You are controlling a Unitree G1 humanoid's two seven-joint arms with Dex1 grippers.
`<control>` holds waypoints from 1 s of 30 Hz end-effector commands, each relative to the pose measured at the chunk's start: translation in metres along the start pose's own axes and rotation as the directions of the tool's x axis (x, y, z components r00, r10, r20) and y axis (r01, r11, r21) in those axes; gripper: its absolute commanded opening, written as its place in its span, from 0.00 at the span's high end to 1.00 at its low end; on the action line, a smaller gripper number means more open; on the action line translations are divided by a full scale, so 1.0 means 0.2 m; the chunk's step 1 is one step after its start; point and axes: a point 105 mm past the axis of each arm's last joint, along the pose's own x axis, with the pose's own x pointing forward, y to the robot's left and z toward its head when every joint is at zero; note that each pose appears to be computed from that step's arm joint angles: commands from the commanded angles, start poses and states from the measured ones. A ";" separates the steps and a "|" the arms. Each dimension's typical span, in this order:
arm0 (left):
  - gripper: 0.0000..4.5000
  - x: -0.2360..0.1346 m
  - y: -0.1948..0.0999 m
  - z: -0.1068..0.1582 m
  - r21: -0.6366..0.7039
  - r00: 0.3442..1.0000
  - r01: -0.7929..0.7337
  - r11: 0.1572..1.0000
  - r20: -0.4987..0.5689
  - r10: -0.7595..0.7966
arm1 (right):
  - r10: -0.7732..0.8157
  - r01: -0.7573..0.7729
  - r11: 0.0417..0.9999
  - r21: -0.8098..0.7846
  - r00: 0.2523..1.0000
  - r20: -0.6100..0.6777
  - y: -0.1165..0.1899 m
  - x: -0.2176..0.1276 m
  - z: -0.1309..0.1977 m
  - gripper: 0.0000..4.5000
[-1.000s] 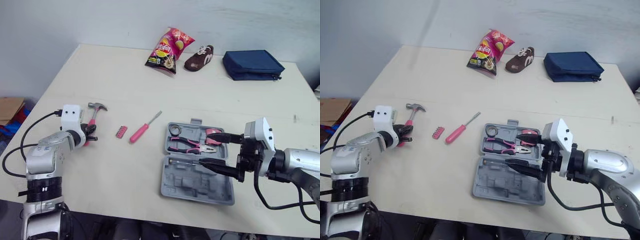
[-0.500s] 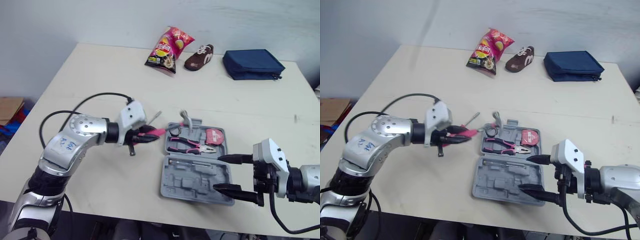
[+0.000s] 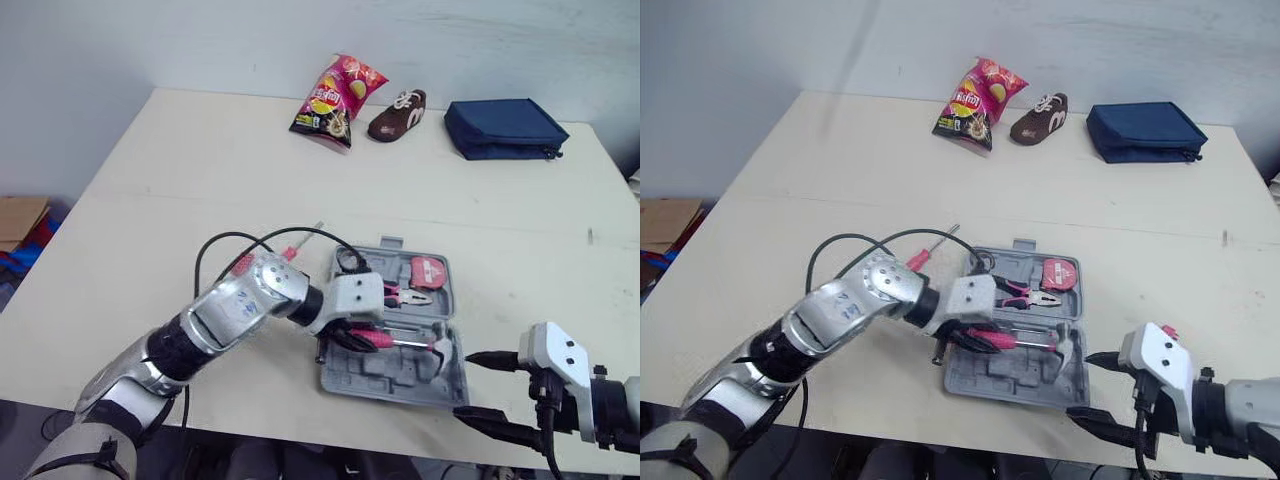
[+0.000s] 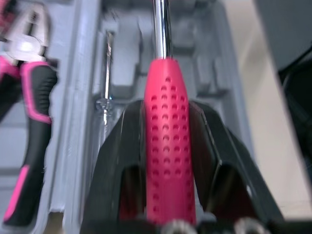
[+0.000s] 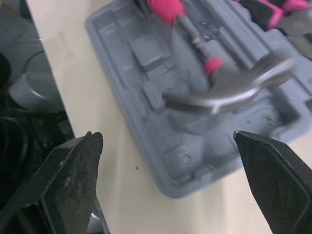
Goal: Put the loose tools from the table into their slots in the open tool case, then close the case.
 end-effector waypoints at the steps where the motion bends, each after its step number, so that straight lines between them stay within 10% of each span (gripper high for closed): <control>1: 0.87 0.05 0.00 0.02 0.049 1.000 -0.006 0.999 -0.023 0.007 | -0.043 0.042 0.999 0.014 0.999 0.017 -0.02 -0.02 0.00 0.00; 12: 0.87 0.14 0.01 0.03 0.027 0.998 -0.036 0.999 -0.050 0.037 | -0.080 0.078 0.996 0.045 0.996 0.035 0.00 -0.02 -0.02 0.00; 19: 0.18 0.01 -0.03 0.13 0.087 0.997 0.028 0.996 0.066 -0.034 | -0.080 0.077 0.996 0.050 0.995 0.066 0.00 -0.02 0.01 0.00; 22: 0.18 -0.03 0.01 0.20 0.077 0.965 -0.030 0.997 0.261 0.009 | -0.082 0.078 0.996 0.044 0.993 0.081 0.00 -0.03 0.03 0.00; 30: 0.92 0.07 0.05 0.14 -0.018 0.926 0.006 1.000 0.377 0.002 | -0.139 0.135 0.990 0.037 0.984 0.109 -0.05 -0.03 0.04 0.00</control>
